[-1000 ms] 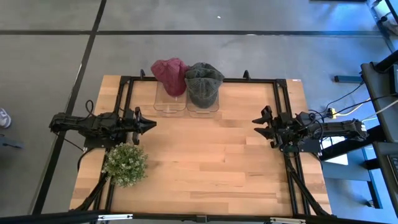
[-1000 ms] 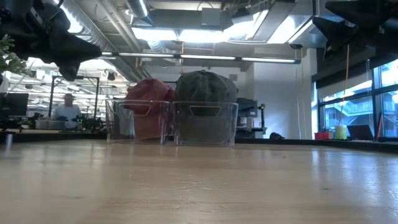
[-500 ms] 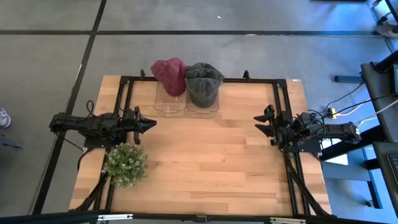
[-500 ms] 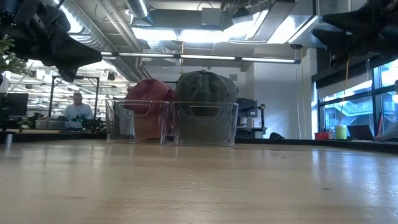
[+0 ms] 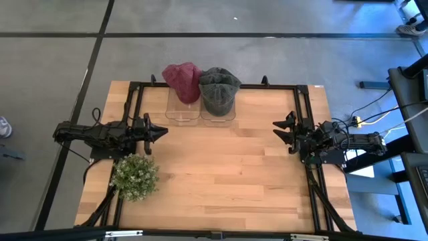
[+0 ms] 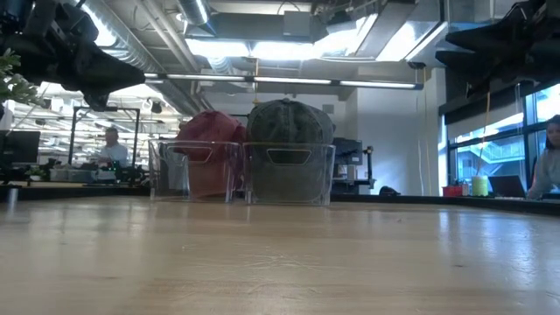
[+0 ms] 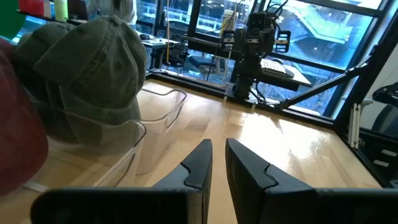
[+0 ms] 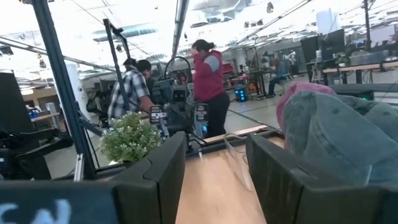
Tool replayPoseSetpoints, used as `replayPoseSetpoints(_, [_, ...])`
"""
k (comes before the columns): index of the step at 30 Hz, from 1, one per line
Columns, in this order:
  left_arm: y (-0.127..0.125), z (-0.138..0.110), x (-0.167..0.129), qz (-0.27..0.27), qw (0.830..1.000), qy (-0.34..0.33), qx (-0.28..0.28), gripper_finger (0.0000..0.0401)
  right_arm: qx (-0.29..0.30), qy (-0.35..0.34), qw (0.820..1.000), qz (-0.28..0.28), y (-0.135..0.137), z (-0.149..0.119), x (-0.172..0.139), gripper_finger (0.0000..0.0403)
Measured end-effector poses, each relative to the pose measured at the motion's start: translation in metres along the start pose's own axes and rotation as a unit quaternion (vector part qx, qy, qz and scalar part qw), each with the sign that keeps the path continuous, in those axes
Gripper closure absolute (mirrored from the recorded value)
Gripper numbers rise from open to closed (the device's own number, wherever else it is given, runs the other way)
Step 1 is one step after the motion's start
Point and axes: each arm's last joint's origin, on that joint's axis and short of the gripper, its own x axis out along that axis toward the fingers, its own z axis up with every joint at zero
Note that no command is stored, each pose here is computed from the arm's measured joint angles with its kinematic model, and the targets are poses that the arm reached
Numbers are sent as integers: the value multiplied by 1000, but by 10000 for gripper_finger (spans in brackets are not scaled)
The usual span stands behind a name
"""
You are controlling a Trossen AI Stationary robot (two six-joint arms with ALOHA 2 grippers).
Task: Pick & Place hat
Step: Return to Home Position
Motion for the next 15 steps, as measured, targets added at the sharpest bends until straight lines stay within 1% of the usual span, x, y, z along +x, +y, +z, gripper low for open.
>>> replayPoseSetpoints(3, [0, 1, 0, -1, 1000, -6, 4, 358, 0, 1, 1000, -1, 0, 0, 0, 232])
replayPoseSetpoints(8, [-2, 4, 0, -26, 999, -18, 17, 358, 12, 4, 1000, -2, 0, -1, 0, 232])
replayPoseSetpoints(12, [-5, 10, -1, -49, 997, -45, 32, 358, 14, 3, 1000, -2, 0, -1, 0, 232])
replayPoseSetpoints(15, [-4, 2, 2, -51, 996, -54, 39, 358, 14, 2, 1000, -9, -1, -1, 0, 232])
